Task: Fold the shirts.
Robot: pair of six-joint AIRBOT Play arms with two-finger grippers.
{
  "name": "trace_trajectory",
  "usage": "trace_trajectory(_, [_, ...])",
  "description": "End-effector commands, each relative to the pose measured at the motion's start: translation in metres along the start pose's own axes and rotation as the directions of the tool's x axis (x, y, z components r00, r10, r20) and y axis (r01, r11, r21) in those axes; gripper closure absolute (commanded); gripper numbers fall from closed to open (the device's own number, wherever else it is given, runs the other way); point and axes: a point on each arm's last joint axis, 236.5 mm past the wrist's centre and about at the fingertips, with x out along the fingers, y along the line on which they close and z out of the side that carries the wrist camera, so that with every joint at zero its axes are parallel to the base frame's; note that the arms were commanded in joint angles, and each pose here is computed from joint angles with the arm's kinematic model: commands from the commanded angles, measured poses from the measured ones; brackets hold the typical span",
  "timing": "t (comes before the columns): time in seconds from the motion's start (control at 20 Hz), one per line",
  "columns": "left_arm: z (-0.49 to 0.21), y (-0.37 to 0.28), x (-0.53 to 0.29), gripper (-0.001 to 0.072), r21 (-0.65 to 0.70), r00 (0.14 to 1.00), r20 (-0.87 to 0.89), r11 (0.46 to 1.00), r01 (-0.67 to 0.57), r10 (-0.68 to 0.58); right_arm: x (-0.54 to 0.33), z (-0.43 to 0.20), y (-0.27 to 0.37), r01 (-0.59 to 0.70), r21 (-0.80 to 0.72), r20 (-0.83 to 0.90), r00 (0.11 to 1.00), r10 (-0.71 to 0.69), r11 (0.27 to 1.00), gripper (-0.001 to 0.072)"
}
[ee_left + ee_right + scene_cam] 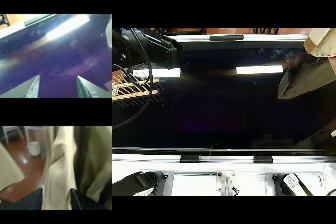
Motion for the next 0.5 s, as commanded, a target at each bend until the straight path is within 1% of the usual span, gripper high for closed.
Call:
trace_trajectory(0.0, [-0.029, 0.006, -0.001, 0.0197, -0.001, 0.993, -0.121, 1.000, -0.018, 0.017, -0.032, -0.061, 0.066, -0.237, -0.021, -0.261, 0.939, 0.224, 0.971, 0.0258])
trace_trajectory(0.05, [-0.045, 0.010, -0.001, 0.0286, -0.007, 0.982, -0.189, 0.999, -0.032, 0.030, -0.044, -0.089, 0.092, -0.351, -0.038, -0.371, 0.874, 0.313, 0.935, 0.0292])
trace_trajectory(0.1, [-0.063, 0.018, 0.000, 0.0332, -0.014, 0.962, -0.268, 0.998, -0.054, 0.048, -0.062, -0.122, 0.122, -0.478, -0.037, -0.494, 0.773, 0.400, 0.878, 0.0291])
trace_trajectory(0.15, [-0.083, 0.027, 0.003, 0.0331, -0.032, 0.934, -0.350, 0.996, -0.085, 0.069, -0.080, -0.155, 0.145, -0.573, -0.018, -0.604, 0.659, 0.448, 0.820, 0.0290])
trace_trajectory(0.2, [-0.102, 0.034, 0.006, 0.0325, -0.057, 0.902, -0.424, 0.991, -0.119, 0.084, -0.100, -0.192, 0.166, -0.643, 0.012, -0.711, 0.533, 0.459, 0.766, 0.0285])
trace_trajectory(0.25, [-0.124, 0.040, 0.011, 0.0287, -0.068, 0.858, -0.505, 0.987, -0.148, 0.094, -0.117, -0.227, 0.179, -0.682, 0.026, -0.791, 0.433, 0.432, 0.731, 0.0254])
trace_trajectory(0.3, [-0.145, 0.043, 0.017, 0.0211, -0.059, 0.813, -0.573, 0.985, -0.164, 0.101, -0.136, -0.264, 0.193, -0.707, 0.042, -0.855, 0.339, 0.391, 0.706, 0.0254])
trace_trajectory(0.35, [-0.169, 0.043, 0.025, 0.0082, -0.052, 0.765, -0.636, 0.983, -0.174, 0.102, -0.155, -0.299, 0.207, -0.738, 0.046, -0.899, 0.264, 0.350, 0.673, 0.0254])
trace_trajectory(0.4, [-0.193, 0.040, 0.033, 0.0016, -0.057, 0.717, -0.691, 0.981, -0.187, 0.096, -0.171, -0.328, 0.220, -0.759, 0.038, -0.923, 0.222, 0.313, 0.650, 0.0254])
trace_trajectory(0.45, [-0.222, 0.035, 0.037, 0.0016, -0.065, 0.657, -0.749, 0.978, -0.198, 0.083, -0.186, -0.351, 0.230, -0.780, 0.021, -0.937, 0.203, 0.285, 0.625, 0.0254])
